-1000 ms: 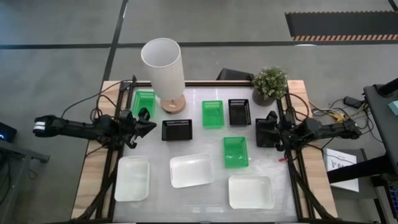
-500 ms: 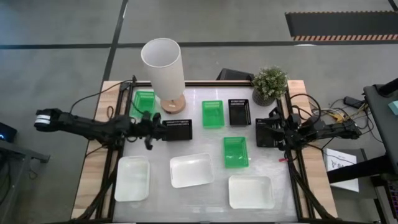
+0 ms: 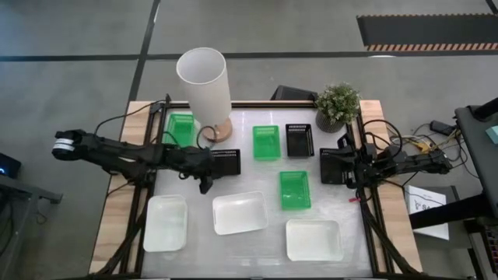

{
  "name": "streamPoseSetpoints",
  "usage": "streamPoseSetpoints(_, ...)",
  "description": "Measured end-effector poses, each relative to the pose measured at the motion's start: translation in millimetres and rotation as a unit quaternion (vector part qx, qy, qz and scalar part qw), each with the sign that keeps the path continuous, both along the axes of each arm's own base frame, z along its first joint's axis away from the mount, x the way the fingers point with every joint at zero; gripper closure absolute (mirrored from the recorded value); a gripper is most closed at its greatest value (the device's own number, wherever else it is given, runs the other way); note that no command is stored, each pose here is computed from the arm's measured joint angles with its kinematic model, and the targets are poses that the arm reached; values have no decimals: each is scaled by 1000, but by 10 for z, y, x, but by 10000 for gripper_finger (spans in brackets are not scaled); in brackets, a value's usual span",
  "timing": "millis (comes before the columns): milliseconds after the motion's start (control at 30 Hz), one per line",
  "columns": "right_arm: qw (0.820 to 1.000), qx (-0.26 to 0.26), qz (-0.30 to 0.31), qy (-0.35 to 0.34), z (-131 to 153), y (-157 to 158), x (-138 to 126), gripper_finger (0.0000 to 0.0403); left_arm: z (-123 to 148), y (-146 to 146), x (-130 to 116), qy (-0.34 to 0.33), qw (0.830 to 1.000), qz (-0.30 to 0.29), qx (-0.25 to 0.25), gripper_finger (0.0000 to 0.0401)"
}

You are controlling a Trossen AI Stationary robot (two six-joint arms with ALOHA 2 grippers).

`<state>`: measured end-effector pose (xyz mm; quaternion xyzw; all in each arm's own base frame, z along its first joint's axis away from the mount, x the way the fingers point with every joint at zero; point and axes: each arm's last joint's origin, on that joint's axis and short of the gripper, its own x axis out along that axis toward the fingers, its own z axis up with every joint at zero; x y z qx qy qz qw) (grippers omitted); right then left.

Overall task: Stack baskets by color
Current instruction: Stack the left black bin on top of the other black bin

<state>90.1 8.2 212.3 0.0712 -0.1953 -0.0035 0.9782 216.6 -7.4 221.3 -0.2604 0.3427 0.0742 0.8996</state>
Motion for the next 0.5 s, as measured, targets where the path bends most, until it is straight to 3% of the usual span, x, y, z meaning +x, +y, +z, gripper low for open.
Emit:
streamPoseSetpoints(200, 1000, -8, -3, 3, -4, 0, 2, 393, 94, -75, 78, 151, 987, -50, 34, 398)
streamPoseSetpoints(400, 1000, -5, -1, 17, -30, 1, 12, 394, 159, -184, 284, 173, 964, -166, 114, 398)
streamPoseSetpoints(500, 1000, -6, -1, 22, -40, 2, 15, 394, 133, -194, 370, 180, 956, -182, 143, 397)
